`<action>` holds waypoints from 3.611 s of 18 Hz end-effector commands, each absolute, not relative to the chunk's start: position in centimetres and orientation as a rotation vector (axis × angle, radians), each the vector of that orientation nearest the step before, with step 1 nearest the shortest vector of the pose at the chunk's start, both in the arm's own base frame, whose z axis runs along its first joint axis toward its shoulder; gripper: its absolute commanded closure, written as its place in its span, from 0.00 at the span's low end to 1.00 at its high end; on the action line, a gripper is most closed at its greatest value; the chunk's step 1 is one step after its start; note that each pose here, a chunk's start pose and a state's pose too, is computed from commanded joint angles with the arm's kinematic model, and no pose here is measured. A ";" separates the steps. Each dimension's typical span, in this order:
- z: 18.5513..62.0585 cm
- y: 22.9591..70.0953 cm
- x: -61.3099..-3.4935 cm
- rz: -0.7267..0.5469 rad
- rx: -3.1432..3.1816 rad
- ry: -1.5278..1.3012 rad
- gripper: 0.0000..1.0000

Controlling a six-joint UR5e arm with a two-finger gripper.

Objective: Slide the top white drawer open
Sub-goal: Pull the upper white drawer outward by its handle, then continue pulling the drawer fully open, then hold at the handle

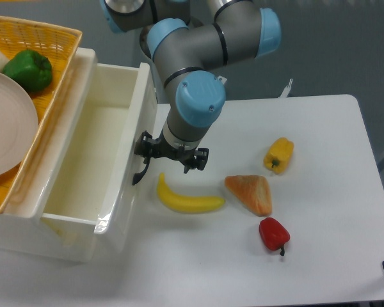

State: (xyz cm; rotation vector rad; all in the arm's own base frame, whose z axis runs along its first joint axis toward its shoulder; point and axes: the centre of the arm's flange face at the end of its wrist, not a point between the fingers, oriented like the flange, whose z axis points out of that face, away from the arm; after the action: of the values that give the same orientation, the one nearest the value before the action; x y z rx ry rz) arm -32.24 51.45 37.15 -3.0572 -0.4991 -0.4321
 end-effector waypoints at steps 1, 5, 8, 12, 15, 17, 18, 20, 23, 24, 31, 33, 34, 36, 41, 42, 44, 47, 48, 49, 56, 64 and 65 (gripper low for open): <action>37.2 51.5 -32.4 -0.426 -3.053 -0.500 0.00; 37.4 51.2 -33.2 -0.411 -3.039 -0.517 0.00; 37.2 51.1 -33.8 -0.404 -3.033 -0.524 0.00; 37.1 50.7 -34.6 -0.405 -3.026 -0.547 0.00; 37.1 50.4 -35.1 -0.406 -3.021 -0.560 0.00; 37.1 50.2 -35.3 -0.404 -3.018 -0.567 0.00; 37.0 50.2 -35.4 -0.406 -3.018 -0.570 0.00; 36.9 50.1 -35.8 -0.409 -3.016 -0.577 0.00; 37.1 50.3 -36.1 -0.402 -3.012 -0.577 0.00; 37.0 50.3 -36.3 -0.404 -3.012 -0.580 0.00; 36.7 50.1 -37.5 -0.393 -3.001 -0.600 0.00; 36.7 50.0 -37.6 -0.393 -2.999 -0.605 0.00; 36.7 49.9 -37.7 -0.393 -2.999 -0.607 0.00; 36.7 49.8 -38.0 -0.392 -2.997 -0.614 0.00; 36.7 49.9 -38.3 -0.391 -2.995 -0.615 0.00; 36.6 49.9 -38.3 -0.394 -2.995 -0.616 0.00; 36.3 49.8 -38.7 -0.399 -2.995 -0.628 0.00; 36.3 49.8 -39.0 -0.400 -2.990 -0.630 0.00; 36.3 49.8 -39.0 -0.405 -2.986 -0.632 0.00; 36.4 49.8 -39.0 -0.405 -2.984 -0.631 0.00; 36.5 49.8 -39.1 -0.465 -2.938 -0.644 0.00; 36.7 49.9 -38.8 -0.509 -2.902 -0.641 0.00; 36.7 50.0 -38.7 -0.512 -2.899 -0.641 0.00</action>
State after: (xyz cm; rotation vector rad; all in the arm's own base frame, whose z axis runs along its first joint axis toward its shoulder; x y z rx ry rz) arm -38.75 49.96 36.74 -2.8991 -0.6406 -0.5118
